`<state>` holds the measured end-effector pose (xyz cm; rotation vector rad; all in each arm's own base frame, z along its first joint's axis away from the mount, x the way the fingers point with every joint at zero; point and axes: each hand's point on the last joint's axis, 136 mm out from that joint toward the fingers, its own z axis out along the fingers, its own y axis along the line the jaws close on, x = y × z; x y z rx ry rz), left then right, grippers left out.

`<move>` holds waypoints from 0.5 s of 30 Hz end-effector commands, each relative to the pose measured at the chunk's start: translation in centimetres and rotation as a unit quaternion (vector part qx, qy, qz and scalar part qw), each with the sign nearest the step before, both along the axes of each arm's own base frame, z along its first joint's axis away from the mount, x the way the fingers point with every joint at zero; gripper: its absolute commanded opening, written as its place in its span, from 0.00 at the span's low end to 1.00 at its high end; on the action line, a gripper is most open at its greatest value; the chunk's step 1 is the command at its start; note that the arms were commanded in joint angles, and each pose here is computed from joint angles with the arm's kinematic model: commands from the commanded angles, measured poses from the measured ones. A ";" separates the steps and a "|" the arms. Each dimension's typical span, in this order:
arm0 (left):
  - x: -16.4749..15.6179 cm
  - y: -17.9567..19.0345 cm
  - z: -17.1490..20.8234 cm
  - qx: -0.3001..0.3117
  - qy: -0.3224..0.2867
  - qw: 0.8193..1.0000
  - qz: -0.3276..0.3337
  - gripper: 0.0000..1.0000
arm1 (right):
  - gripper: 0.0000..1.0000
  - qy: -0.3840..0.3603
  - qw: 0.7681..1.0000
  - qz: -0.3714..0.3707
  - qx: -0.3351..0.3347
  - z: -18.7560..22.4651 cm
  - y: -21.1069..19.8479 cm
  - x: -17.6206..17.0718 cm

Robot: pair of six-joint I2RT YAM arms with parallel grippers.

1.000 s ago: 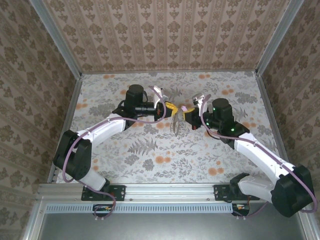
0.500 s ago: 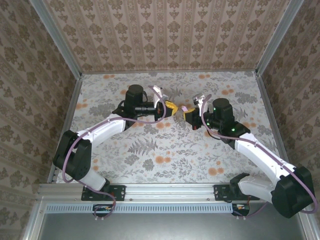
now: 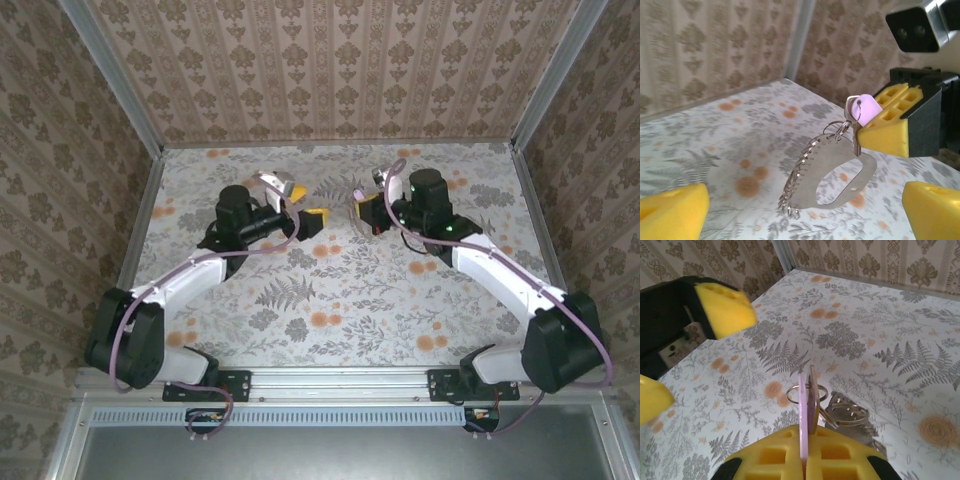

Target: Put the keys on the keyring

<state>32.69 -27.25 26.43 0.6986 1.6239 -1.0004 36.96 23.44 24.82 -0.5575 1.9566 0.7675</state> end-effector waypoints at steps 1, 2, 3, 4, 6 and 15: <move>1.9 2.8 1.3 -0.018 -0.005 0.997 0.080 1.00 | 0.00 -0.030 0.999 0.008 0.022 2.6 1.3 2.6; 2.0 3.2 1.2 -0.019 -0.001 0.996 0.086 1.00 | 0.00 -0.027 0.999 0.008 0.025 2.6 1.6 3.3; 2.1 3.6 1.1 -0.020 0.003 0.996 0.093 1.00 | 0.00 -0.026 0.999 0.007 0.029 2.8 2.0 4.2; 2.2 3.9 1.0 -0.020 0.005 0.995 0.098 1.00 | 0.00 -0.022 0.999 0.006 0.035 2.8 2.5 5.1; 2.0 4.4 1.0 -0.019 0.005 0.994 0.105 1.00 | 0.00 -0.012 0.999 0.007 0.047 2.6 3.3 6.5; 1.1 5.8 1.3 -0.005 0.004 0.992 0.125 1.00 | 0.00 0.083 0.994 -0.070 0.019 -7.6 0.8 6.8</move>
